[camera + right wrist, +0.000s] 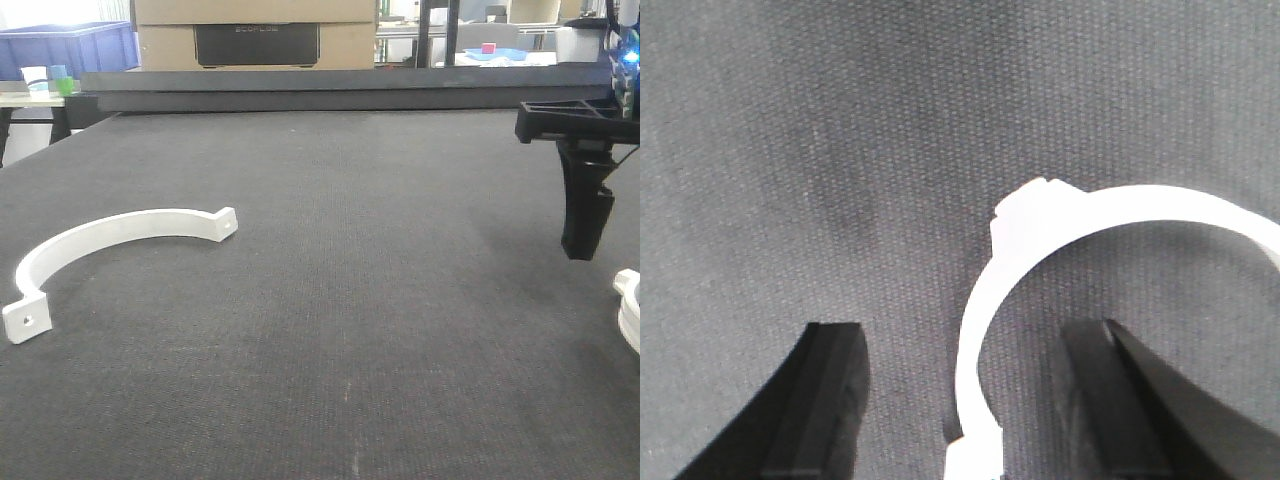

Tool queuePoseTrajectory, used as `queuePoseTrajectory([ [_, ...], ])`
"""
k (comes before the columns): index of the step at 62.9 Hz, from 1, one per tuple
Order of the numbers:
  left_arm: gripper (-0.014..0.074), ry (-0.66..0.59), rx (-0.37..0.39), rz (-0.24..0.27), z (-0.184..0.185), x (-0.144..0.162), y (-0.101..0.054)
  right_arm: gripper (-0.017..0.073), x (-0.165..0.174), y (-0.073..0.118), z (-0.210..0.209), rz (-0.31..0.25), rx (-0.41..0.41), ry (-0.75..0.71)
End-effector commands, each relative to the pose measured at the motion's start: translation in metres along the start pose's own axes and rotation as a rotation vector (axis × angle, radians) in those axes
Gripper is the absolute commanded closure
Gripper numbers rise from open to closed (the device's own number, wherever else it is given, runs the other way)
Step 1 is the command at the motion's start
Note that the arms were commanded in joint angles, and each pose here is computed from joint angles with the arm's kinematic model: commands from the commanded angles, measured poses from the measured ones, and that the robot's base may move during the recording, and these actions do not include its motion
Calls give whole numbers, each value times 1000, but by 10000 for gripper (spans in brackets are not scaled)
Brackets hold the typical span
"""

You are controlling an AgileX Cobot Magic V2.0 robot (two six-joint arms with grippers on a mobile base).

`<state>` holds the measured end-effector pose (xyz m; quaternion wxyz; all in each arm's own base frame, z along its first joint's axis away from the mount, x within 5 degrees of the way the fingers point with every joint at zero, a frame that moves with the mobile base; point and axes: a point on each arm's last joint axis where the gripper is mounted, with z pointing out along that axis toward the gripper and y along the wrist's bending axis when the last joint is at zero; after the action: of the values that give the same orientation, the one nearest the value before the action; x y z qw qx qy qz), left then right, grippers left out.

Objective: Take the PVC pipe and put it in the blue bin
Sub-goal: 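Lower the right gripper onto the nearer white half-ring clamp and grasp it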

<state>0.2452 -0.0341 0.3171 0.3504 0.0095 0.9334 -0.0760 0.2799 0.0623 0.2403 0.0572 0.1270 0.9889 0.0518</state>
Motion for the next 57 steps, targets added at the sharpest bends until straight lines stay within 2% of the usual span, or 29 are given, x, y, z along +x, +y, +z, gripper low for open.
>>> queuePoseTrajectory([
  [1, 704, 2, 10, 1, 0, 1, -2, 270, 2, -1, 4, 17, 4, 0],
  [13, 704, 4, 9, 2, 0, 1, -2, 274, 6, -4, 14, 60, 5, -2],
  [46, 704, 55, 7, 2, 0, 6, -2, 276, 1, -3, 40, 77, 34, 65],
  [51, 704, 55, 7, 2, 0, 6, -2, 308, 1, -3, 41, 78, 36, 69],
  [57, 704, 55, 7, 2, 0, 6, -2, 410, 1, -3, 41, 78, 36, 70],
])
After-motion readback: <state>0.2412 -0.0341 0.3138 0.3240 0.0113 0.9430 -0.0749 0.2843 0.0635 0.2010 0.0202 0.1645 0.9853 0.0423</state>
